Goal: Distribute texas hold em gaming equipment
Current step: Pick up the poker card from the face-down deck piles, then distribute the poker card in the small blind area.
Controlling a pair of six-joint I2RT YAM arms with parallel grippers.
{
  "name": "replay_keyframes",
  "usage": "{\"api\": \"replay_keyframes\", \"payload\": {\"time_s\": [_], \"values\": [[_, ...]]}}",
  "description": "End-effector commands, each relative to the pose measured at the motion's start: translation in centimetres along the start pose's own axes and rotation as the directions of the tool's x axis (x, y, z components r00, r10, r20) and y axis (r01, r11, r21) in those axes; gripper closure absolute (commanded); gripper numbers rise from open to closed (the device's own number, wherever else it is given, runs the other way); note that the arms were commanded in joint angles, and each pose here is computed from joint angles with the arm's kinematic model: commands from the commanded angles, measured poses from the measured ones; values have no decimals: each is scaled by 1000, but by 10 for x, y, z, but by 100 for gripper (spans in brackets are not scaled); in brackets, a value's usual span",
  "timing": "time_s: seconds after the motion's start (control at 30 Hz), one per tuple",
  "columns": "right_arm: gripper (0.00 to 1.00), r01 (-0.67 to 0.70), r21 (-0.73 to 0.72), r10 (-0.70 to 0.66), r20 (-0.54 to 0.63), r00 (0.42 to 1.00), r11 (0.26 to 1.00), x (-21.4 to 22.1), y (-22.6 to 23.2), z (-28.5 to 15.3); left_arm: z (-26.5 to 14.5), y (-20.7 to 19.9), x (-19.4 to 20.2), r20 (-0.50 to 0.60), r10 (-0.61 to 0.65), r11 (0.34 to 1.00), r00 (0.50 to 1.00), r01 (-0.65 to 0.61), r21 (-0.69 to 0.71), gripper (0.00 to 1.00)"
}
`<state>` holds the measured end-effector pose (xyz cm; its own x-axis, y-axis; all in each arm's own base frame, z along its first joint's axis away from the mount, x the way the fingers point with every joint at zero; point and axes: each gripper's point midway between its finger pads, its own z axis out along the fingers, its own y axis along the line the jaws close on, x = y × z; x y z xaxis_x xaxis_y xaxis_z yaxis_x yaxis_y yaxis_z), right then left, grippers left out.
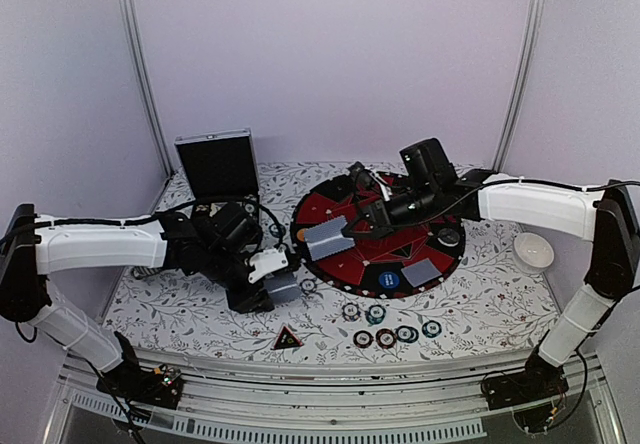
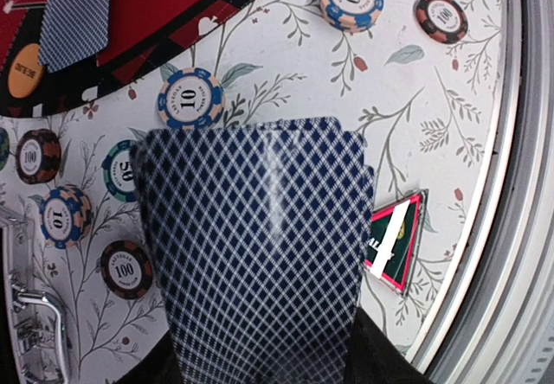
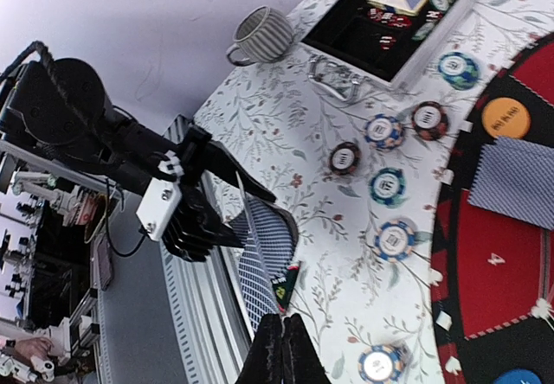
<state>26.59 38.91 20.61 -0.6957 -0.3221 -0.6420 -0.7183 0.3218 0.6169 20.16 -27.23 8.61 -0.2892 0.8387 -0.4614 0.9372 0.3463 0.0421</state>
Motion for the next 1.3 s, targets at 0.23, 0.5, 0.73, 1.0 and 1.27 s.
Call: {"api": "replay_keyframes", "payload": {"time_s": [0.23, 0.5, 0.73, 1.0, 1.27], "values": [[98, -311, 555, 336, 60, 940, 772, 69, -139, -158, -11, 10, -7, 77, 11, 1000, 997, -9, -29, 50], [98, -374, 560, 459, -13, 888, 739, 107, -166, -156, -14, 8, -7, 94, 40, 999, 995, -37, -26, 50], [98, -394, 485, 491, -87, 867, 781, 119, -180, -133, -26, 7, -12, 151, 58, 998, 987, -52, -44, 49], [98, -359, 544, 522, -177, 834, 758, 140, -205, -129, -29, 6, -12, 170, 62, 997, 983, -55, -45, 49], [97, -314, 588, 512, -205, 834, 746, 140, -221, -132, -27, 5, -13, 173, 68, 997, 983, -62, -40, 49]]}}
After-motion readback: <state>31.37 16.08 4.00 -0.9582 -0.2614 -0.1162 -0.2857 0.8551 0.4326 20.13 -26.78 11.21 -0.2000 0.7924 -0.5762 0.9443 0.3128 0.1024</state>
